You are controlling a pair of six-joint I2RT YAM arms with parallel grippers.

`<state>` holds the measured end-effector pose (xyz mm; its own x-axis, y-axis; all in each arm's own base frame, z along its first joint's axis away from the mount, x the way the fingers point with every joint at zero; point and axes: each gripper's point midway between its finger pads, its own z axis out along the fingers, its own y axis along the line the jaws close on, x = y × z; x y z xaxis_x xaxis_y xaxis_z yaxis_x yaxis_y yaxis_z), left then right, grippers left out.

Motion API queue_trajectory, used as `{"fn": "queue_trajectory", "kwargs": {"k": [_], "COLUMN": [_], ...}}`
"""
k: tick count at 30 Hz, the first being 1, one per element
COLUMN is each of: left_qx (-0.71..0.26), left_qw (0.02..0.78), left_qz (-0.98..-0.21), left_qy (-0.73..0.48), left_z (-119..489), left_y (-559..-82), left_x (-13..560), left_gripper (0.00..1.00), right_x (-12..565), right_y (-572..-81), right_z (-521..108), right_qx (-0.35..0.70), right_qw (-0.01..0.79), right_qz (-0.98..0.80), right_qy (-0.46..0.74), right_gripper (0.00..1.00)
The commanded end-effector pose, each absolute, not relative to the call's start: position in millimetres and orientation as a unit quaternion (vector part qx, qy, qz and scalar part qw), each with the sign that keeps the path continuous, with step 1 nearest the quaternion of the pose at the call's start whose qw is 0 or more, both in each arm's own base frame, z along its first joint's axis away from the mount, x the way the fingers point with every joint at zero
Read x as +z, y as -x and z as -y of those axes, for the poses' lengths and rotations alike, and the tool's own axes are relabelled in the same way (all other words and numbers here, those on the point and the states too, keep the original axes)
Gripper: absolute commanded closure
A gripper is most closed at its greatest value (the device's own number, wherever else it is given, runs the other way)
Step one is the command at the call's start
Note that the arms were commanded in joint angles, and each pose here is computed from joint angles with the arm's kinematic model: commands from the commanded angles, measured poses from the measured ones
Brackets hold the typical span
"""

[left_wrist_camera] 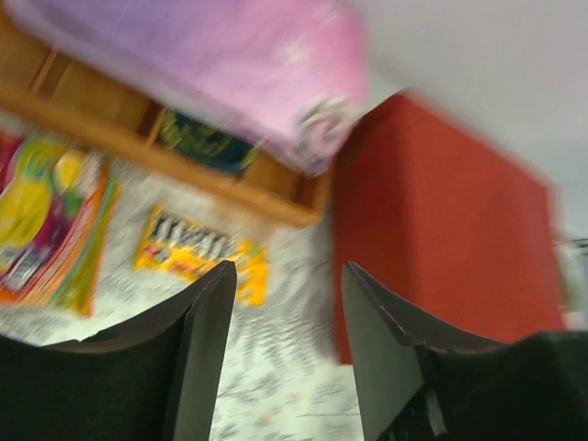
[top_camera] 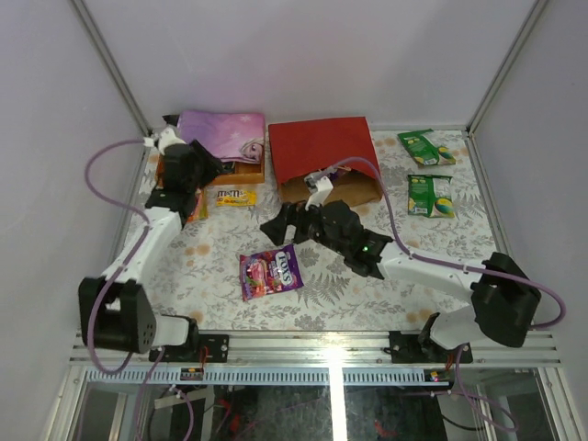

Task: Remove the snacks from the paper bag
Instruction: Adjust the snack at the center of the board.

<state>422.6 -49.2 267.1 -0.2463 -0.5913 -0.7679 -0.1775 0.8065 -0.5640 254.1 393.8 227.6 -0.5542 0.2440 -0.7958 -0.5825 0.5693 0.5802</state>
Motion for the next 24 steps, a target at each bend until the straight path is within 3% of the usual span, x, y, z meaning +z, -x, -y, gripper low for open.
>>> {"fn": "queue_trajectory", "kwargs": {"k": [1, 5, 12, 24], "left_qx": [-0.124, -0.083, -0.074, -0.079], "left_qw": [0.546, 0.508, 0.488, 0.427], "left_qz": [-0.768, -0.794, -0.814, -0.85], "left_qy": [0.311, 0.323, 0.307, 0.296], "left_z": [24.4, 11.6, 12.5, 23.3], "left_y": [-438.2, -452.1, -485.4, -490.1], "left_x": [197.6, 144.8, 108.3, 34.6], "left_gripper": [0.53, 0.56, 0.63, 0.88], "right_x": [223.9, 211.5, 200.2, 177.7], "right_y": [-256.0, -252.8, -253.7, -251.9], "right_z": [-363.7, -352.7, -351.6, -348.2], "right_qx": [0.404, 0.394, 0.393, 0.389], "right_qw": [0.498, 0.497, 0.485, 0.458], "right_qz": [-0.758, -0.764, -0.772, -0.79], "right_qy": [0.118, 0.118, 0.118, 0.12], "right_gripper": [0.02, 0.01, 0.01, 0.01]}}
